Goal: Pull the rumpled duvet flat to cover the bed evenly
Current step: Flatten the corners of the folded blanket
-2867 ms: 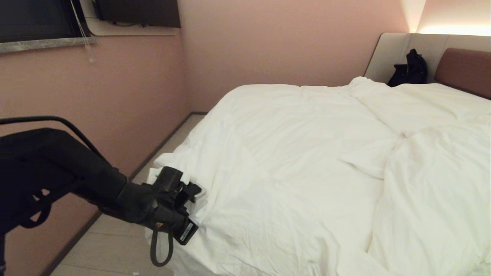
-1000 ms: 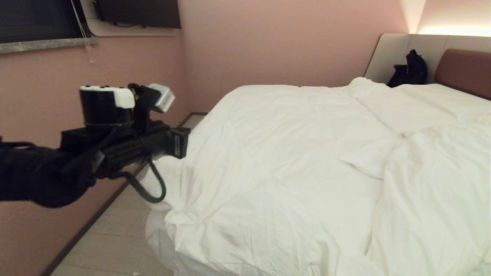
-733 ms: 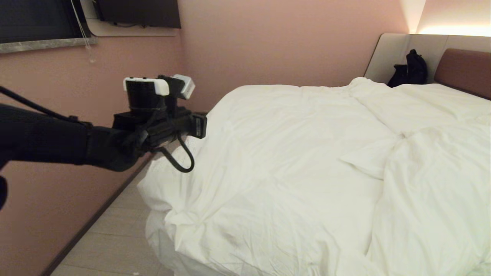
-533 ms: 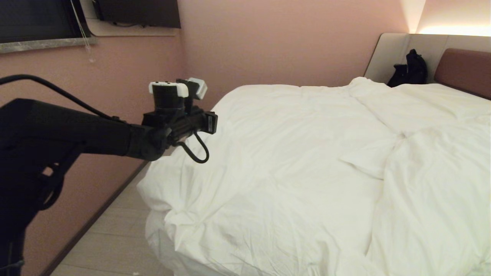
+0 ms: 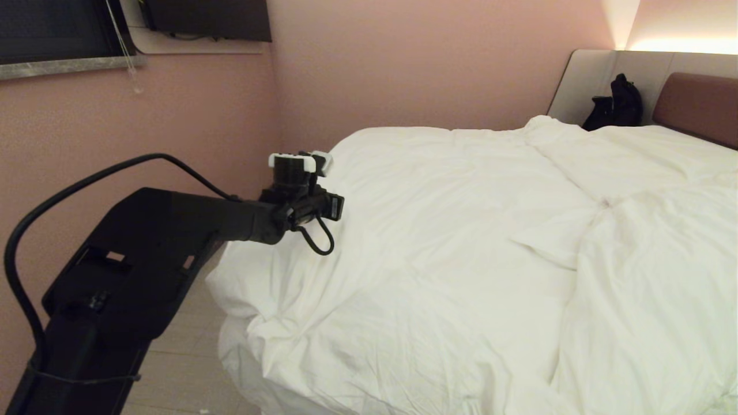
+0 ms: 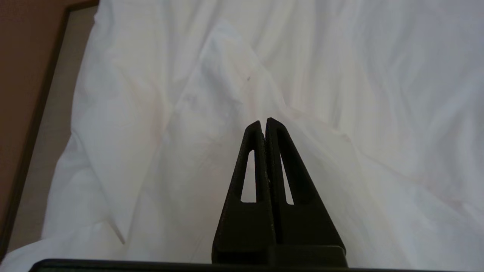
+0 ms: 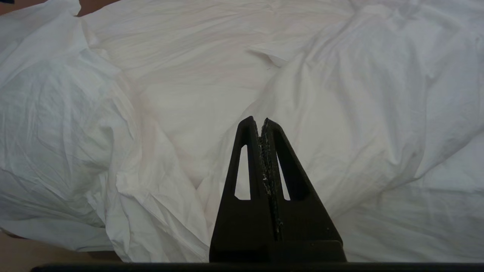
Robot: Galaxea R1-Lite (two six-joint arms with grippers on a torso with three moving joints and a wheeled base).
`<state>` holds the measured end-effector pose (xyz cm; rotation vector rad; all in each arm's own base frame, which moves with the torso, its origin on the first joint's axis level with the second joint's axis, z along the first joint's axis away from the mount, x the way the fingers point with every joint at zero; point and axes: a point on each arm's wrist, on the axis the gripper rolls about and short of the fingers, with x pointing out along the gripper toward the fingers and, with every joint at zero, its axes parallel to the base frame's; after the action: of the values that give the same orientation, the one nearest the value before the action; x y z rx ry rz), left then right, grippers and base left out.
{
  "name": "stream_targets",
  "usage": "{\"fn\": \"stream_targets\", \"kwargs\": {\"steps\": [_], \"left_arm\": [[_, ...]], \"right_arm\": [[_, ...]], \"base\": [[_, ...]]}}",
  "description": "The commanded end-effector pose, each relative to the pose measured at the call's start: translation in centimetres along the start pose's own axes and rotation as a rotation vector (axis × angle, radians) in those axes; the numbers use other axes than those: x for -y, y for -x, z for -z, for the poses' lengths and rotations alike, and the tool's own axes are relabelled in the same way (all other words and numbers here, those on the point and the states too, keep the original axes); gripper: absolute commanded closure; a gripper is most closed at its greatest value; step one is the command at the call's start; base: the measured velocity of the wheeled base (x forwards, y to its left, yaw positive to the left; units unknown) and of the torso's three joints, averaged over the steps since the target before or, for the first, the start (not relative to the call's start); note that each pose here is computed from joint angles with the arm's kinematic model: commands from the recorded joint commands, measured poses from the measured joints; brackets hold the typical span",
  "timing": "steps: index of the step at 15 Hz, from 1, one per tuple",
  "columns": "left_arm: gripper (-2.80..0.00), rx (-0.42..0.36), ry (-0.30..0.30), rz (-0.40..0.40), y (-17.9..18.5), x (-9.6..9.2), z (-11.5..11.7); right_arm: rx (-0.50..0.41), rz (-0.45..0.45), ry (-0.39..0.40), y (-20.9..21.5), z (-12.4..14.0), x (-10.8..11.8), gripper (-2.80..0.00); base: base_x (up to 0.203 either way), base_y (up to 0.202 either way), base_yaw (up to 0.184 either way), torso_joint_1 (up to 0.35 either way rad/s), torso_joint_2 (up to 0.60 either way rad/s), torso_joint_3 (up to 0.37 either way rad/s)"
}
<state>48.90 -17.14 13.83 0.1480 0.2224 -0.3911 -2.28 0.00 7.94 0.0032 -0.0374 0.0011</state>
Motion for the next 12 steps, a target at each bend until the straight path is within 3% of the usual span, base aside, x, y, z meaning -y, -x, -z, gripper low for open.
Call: {"fn": "stream_targets", "kwargs": {"steps": [1,4,5,12], "left_arm": [[0.00,-0.019,-0.002,0.007,-0.8,0.4,1.1],[0.00,-0.010,-0.004,0.001,-0.7,0.7,0.7],[-2.80,-0.008,-0.004,0.000,-0.5,0.7,0.6],[-2.80,0.012,0.014,0.000,-0.7,0.7,-0.1]], "right_arm": [[0.000,0.000,0.000,0.0,0.0,0.0,0.00],[-0.001,0.000,0.002,0.0,0.0,0.0,0.00],[-0.001,0.000,0.002,0.0,0.0,0.0,0.00],[0.000,0.000,0.002,0.0,0.0,0.0,0.00]], "base": [[0.000,0.000,0.000,0.000,0.00,0.000],[0.000,0.000,0.000,0.000,0.00,0.000],[0.000,0.000,0.000,0.000,0.00,0.000],[0.000,0.000,0.000,0.000,0.00,0.000]]}}
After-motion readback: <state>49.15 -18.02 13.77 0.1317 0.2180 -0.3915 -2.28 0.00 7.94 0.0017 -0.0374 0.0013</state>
